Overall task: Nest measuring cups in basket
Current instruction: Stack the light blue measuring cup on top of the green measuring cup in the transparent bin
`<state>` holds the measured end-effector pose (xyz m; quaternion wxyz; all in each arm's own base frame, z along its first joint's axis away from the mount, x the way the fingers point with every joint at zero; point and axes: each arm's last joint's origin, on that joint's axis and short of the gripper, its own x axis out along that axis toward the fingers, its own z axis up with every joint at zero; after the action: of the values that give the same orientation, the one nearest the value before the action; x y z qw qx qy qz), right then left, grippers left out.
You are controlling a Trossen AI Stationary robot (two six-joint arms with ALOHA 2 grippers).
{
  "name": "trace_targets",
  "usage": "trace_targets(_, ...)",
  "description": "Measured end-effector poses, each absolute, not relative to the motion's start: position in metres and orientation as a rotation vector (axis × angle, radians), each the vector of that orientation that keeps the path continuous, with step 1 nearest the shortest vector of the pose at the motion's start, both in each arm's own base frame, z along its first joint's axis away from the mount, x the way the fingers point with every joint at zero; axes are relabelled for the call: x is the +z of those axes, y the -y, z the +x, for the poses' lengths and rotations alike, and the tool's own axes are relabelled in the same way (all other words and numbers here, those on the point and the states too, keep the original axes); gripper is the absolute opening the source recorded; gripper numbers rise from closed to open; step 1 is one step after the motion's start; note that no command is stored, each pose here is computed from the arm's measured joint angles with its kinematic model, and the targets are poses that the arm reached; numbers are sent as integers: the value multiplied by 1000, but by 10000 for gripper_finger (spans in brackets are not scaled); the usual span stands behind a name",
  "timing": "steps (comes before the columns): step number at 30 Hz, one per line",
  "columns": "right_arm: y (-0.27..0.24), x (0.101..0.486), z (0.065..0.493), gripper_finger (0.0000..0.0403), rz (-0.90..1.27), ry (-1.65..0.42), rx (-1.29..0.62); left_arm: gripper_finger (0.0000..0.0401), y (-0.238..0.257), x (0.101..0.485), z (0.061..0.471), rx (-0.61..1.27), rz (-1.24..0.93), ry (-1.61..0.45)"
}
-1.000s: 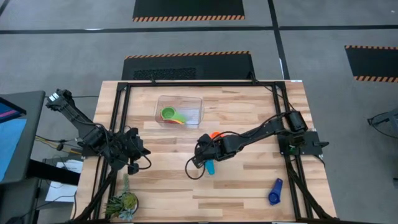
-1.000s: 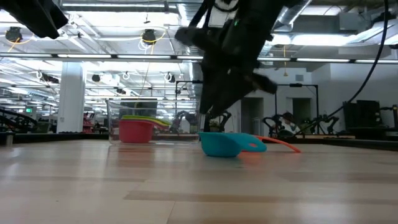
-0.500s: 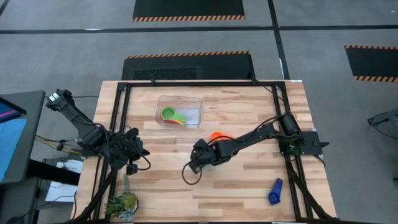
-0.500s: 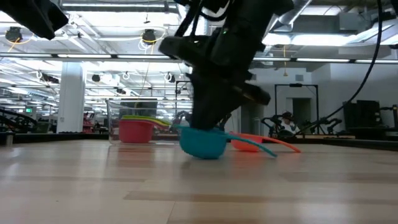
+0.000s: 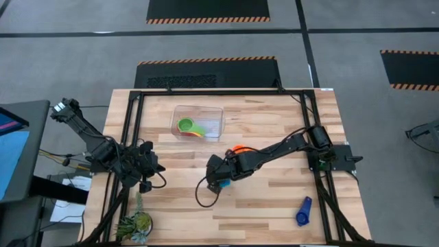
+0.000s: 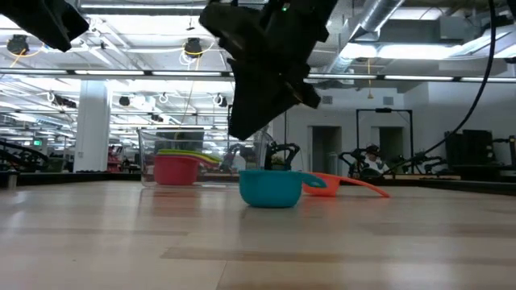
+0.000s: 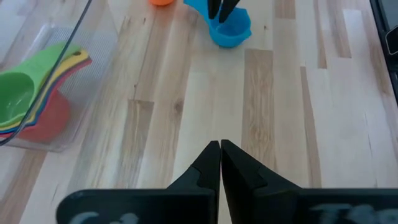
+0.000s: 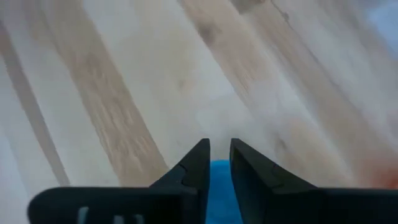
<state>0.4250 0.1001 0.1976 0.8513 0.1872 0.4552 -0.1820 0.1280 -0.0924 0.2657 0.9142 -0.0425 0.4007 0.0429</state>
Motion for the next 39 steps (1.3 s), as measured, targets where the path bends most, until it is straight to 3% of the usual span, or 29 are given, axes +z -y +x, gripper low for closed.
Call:
trace_targets(6,-85,207,425,86,-132,-1084,-124,0,92,266,128,91,-96,-823)
trace_targets(10,-78,205,422,86,-286,-1156,69,0,92,266,128,106,-126,-820)
trace_targets(15,-68,197,416,86,-333,-1252,292,0,92,266,128,162,-208,-798)
trace_targets(28,-52,204,413,86,-415,-1255,393,0,88,268,130,346,-333,-659)
trace_targets(39,-20,237,368,86,-232,-1130,407,0,91,263,137,428,-346,-628)
